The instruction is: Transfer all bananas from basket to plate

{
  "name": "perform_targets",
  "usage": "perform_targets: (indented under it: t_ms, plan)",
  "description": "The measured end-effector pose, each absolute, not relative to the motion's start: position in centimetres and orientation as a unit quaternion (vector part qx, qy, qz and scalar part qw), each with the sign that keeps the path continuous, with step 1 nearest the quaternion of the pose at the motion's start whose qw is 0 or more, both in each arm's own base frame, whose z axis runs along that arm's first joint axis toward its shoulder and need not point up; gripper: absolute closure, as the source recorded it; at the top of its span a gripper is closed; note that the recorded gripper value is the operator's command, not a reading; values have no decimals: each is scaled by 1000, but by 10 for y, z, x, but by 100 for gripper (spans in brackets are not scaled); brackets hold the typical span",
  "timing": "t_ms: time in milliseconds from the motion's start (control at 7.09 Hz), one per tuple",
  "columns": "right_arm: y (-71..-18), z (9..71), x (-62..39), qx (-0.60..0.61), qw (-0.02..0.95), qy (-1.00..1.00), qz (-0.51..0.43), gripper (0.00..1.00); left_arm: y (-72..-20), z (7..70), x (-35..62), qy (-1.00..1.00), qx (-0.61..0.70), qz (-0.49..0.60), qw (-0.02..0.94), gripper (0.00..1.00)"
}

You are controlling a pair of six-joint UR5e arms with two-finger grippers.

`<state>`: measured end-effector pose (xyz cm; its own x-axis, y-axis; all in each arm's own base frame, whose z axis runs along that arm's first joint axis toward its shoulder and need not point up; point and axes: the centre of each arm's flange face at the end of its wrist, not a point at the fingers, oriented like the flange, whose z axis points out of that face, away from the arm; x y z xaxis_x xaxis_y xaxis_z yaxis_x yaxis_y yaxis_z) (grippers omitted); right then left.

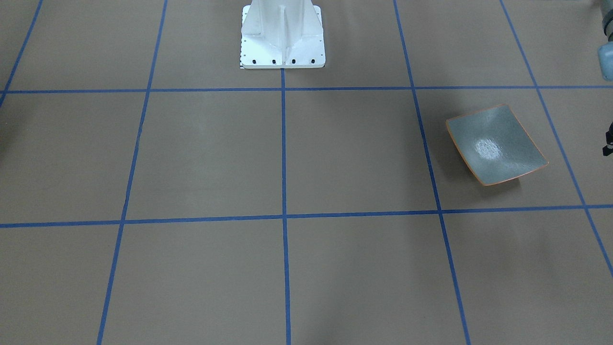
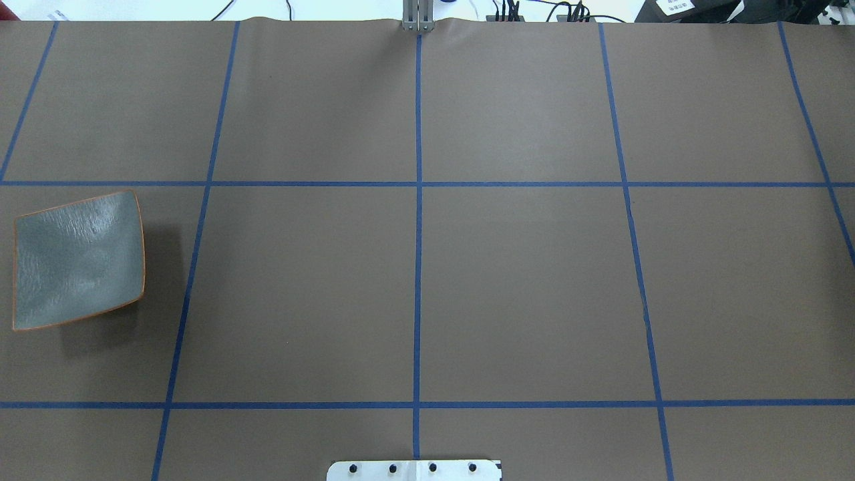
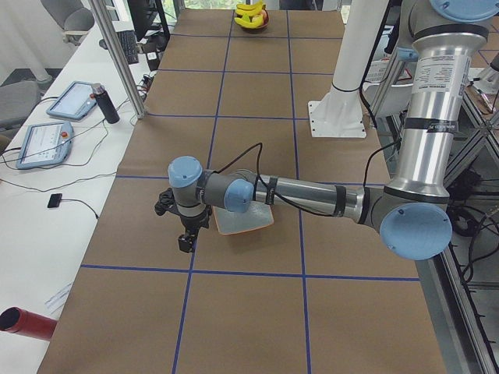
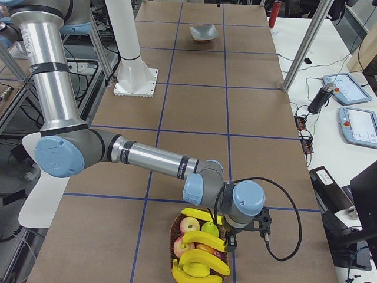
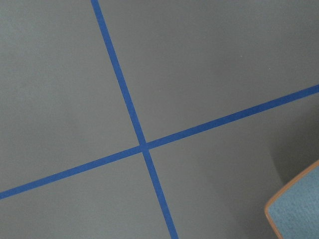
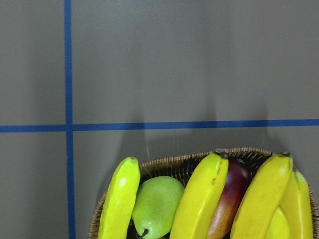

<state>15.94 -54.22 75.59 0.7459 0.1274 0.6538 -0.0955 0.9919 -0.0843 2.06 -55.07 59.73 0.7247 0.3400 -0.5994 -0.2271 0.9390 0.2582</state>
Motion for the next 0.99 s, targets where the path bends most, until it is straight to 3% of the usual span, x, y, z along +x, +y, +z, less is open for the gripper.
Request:
perform_targets:
  t_ms: [564, 987]
  plan:
    - [-536, 814, 164, -36, 918, -344, 194, 0, -560, 596, 32, 338, 81, 163, 923, 0]
    - [-544, 826, 167, -53, 921, -320, 216, 0, -567, 590, 35, 338, 86, 166, 923, 0]
